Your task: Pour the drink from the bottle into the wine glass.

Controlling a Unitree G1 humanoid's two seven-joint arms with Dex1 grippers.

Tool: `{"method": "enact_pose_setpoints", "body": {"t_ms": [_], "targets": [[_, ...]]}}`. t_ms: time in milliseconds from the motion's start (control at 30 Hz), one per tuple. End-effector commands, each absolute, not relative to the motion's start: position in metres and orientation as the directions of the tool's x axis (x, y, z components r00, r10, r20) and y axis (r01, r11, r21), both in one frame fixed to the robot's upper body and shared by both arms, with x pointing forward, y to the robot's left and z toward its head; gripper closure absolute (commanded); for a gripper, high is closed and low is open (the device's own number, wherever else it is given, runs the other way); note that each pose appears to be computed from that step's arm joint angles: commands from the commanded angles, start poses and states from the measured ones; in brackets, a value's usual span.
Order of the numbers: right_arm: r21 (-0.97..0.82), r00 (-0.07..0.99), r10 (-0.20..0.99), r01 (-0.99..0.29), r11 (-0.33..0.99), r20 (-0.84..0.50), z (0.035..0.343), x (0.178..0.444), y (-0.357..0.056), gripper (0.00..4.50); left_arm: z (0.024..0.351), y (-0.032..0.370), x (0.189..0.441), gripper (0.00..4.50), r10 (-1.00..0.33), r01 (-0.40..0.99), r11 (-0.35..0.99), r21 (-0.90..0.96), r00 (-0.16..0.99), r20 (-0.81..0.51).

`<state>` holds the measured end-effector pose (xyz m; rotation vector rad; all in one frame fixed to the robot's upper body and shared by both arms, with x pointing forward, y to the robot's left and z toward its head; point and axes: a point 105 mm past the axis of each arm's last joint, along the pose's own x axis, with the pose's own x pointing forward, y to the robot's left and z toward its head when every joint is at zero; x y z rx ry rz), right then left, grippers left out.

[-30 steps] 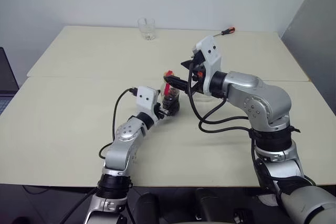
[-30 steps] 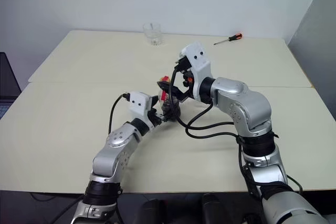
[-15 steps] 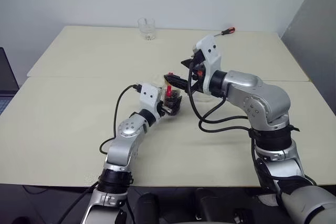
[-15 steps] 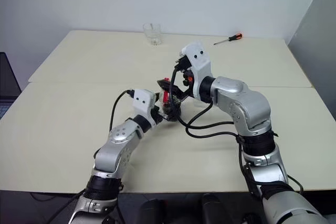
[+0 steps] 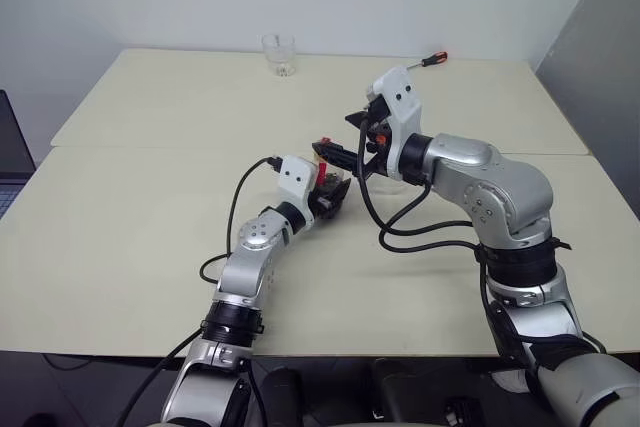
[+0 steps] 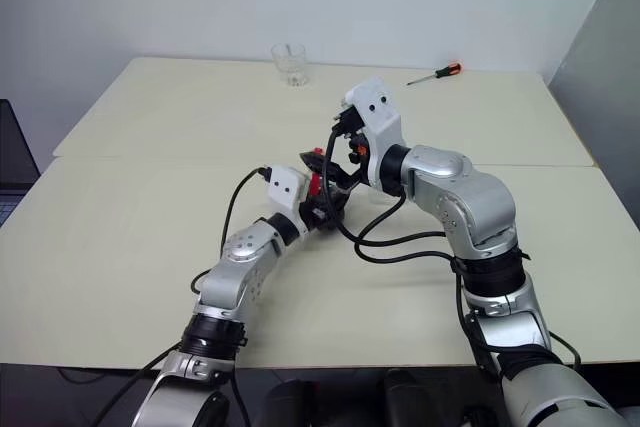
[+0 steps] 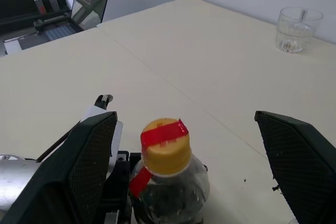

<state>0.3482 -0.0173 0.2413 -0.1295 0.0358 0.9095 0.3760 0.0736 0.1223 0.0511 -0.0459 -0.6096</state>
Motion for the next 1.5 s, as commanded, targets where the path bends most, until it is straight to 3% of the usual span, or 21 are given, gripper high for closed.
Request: {"method": "enact_pose_setpoints", "body": {"t_ms": [33, 133, 667, 700, 800, 933, 1200, 1233, 1467, 1500], "targets": [[-0.155, 0.612, 0.79, -0.784, 0.602, -0.028, 0.26, 0.344, -0.016, 0.0, 0.14, 0.067, 0.375, 2.29, -0.597, 0.591, 0.802, 0.086, 0.797, 0.096], [-0.159, 0.618, 0.786, -0.778, 0.607, -0.023, 0.262, 0.345, -0.017, 0.0, 0.143, 0.065, 0.373, 2.61, -0.608, 0.602, 0.794, 0.081, 0.786, 0.113], [-0.143, 0.634, 0.773, -0.768, 0.624, -0.029, 0.264, 0.346, -0.019, 0.0, 0.167, 0.064, 0.348, 2.66, -0.632, 0.612, 0.775, 0.16, 0.76, 0.155], [-0.142, 0.632, 0.774, -0.77, 0.623, -0.03, 0.264, 0.346, -0.018, 0.38, 0.166, 0.064, 0.347, 2.66, -0.63, 0.611, 0.776, 0.159, 0.762, 0.149], [-0.138, 0.629, 0.777, -0.772, 0.621, -0.026, 0.264, 0.345, -0.017, 0.59, 0.164, 0.064, 0.346, 2.68, -0.629, 0.61, 0.777, 0.156, 0.764, 0.142], [-0.13, 0.635, 0.773, -0.768, 0.627, -0.019, 0.264, 0.347, -0.017, 1.48, 0.165, 0.063, 0.347, 2.68, -0.629, 0.609, 0.777, 0.16, 0.764, 0.142], [-0.109, 0.611, 0.791, -0.789, 0.605, -0.025, 0.261, 0.341, -0.012, 4.33, 0.164, 0.065, 0.347, 2.68, -0.628, 0.607, 0.776, 0.169, 0.766, 0.137], [-0.103, 0.602, 0.798, -0.796, 0.597, -0.026, 0.261, 0.339, -0.011, 4.5, 0.164, 0.065, 0.347, 2.68, -0.629, 0.607, 0.776, 0.171, 0.765, 0.138], [-0.054, 0.581, 0.814, -0.813, 0.58, -0.011, 0.265, 0.334, -0.008, 4.5, 0.165, 0.065, 0.348, 2.69, -0.632, 0.603, 0.772, 0.202, 0.761, 0.144], [-0.042, 0.572, 0.82, -0.819, 0.572, -0.002, 0.267, 0.332, -0.008, 4.33, 0.165, 0.065, 0.348, 2.69, -0.631, 0.602, 0.772, 0.203, 0.762, 0.144]]}}
